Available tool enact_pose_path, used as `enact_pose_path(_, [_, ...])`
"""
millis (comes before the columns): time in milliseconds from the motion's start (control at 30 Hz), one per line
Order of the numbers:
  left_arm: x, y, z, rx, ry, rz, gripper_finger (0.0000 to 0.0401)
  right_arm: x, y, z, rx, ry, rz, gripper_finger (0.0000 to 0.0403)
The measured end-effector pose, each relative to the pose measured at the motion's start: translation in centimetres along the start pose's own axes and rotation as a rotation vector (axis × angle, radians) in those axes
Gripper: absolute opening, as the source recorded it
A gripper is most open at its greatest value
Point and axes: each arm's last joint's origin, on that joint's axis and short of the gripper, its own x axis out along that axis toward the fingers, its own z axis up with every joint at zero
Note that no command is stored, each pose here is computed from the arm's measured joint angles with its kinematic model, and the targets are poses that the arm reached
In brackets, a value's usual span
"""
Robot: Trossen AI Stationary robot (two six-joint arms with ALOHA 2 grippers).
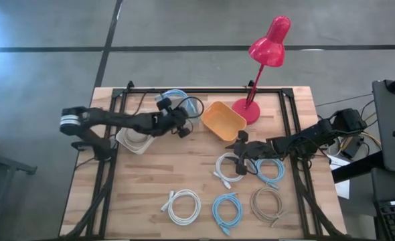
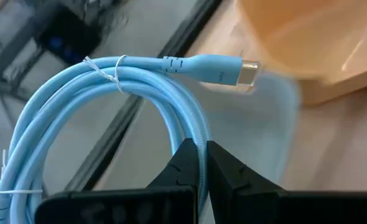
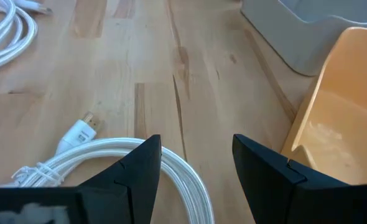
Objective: Sort HDMI cables
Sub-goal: Put the top left light blue hdmi cable into the gray bin
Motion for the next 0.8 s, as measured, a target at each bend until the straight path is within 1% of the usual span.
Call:
enact_pose_path(133, [3.0, -0.8, -1.0, -0.01, 0.039, 0.025, 0.0011, 0.0, 0.0, 0.1, -0.003, -0.002, 0.0, 0.0194])
enact_pose_path(267, [5.3, -1.8, -2.2, 0.002, 0.094, 0.008, 0.0012, 0.0, 0.0, 0.1, -0.003, -0.002, 0.0, 0.0194])
enact_pose_path(367, [6.3, -2.1, -2.7, -0.054, 0.115, 0.034, 0.0018, 0.0, 0.0, 0.1, -0.003, -0.001, 0.0, 0.0194])
enact_pose_path(433, [6.6, -2.2, -2.6, -0.09, 0.115, 0.05, 0.0031, 0.0, 0.0, 0.1, -0.002, -0.001, 0.0, 0.0194])
enact_pose_path(567, [6.7, -2.1, -2.2, -0.096, 0.112, 0.049, 0.0069, 0.0, 0.0, 0.0, 0.0, -0.001, 0.0, 0.0194])
enact_pose_path(800, [5.2, -1.2, -0.5, -0.112, 0.083, 0.021, 0.0125, 0.0, 0.0, 0.0, 0.021, 0.001, 0.0, 0.0194])
